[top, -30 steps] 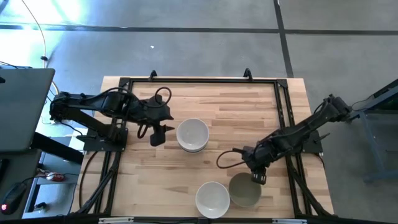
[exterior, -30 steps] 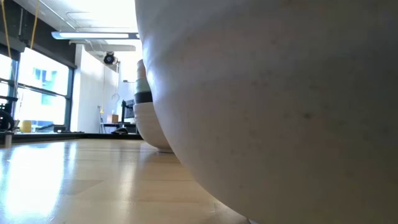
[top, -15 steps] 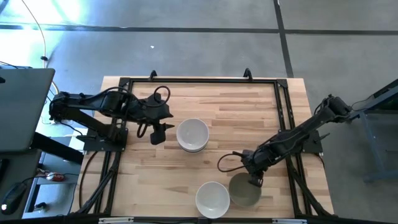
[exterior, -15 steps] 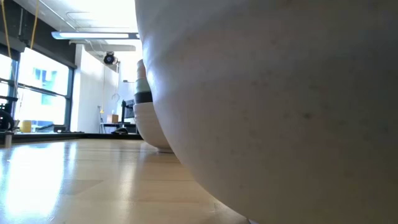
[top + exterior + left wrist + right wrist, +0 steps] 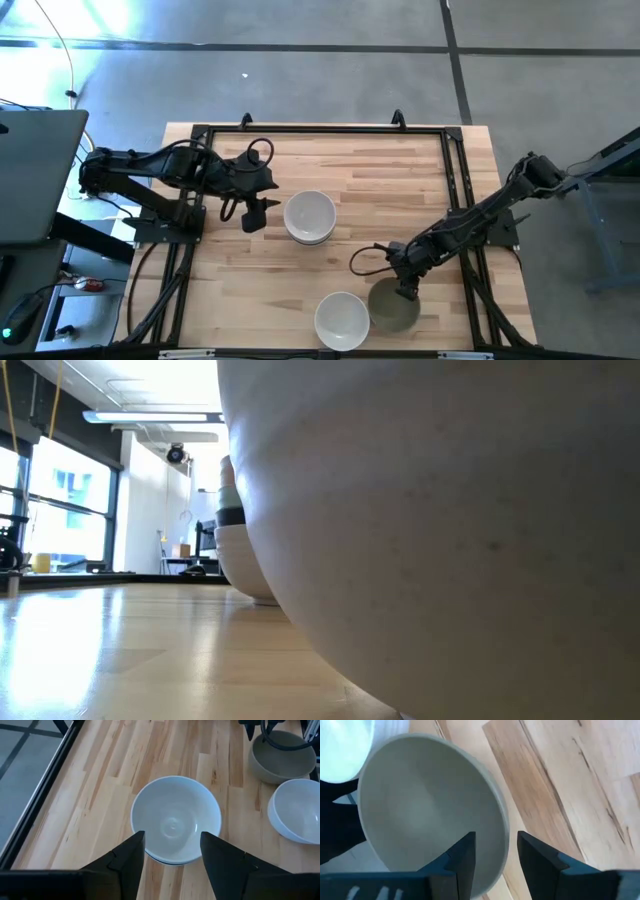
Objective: Nest bowls inside each other
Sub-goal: Stack the gray bowl on the white bowl
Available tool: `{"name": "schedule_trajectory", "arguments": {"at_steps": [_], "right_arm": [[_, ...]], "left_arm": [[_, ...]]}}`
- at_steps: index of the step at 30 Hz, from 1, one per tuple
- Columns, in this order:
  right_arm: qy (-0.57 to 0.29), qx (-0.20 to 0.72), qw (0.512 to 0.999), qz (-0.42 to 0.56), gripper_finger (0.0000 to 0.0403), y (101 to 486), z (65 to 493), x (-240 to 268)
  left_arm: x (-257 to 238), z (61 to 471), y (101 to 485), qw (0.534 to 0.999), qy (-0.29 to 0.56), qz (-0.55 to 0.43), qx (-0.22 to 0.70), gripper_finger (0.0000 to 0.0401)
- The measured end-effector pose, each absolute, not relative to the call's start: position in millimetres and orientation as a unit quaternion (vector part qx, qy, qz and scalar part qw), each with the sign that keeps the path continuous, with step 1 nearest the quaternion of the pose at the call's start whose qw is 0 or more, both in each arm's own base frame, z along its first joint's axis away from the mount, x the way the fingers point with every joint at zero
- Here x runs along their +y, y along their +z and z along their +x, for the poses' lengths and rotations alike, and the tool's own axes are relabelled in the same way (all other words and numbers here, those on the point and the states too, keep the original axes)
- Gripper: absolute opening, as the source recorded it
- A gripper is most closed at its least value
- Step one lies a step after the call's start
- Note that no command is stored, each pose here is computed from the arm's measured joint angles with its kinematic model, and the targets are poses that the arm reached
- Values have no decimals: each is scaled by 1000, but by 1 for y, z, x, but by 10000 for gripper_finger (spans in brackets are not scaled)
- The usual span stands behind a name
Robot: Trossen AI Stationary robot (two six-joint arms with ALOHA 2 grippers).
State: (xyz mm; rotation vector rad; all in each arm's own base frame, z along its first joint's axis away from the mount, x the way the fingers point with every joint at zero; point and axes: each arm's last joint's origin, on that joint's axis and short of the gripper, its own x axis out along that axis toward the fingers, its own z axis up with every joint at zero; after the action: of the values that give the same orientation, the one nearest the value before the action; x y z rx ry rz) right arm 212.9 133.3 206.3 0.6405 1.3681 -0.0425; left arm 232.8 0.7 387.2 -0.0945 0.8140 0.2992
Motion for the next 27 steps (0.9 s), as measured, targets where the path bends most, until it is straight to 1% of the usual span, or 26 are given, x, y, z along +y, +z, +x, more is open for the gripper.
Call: {"name": "schedule_trajectory", "arguments": {"at_steps": [4,12,27], "right_arm": [[-24,619,731,287,136,205,213,133],[-35,629,729,269,114,194,217,134],[-38,637,726,257,113,188,219,135]], "left_arm": [[1,233,387,906,145,-46,394,182],[1,233,387,906,144,-46,394,182],[0,233,387,907,134,-45,397,182]]}}
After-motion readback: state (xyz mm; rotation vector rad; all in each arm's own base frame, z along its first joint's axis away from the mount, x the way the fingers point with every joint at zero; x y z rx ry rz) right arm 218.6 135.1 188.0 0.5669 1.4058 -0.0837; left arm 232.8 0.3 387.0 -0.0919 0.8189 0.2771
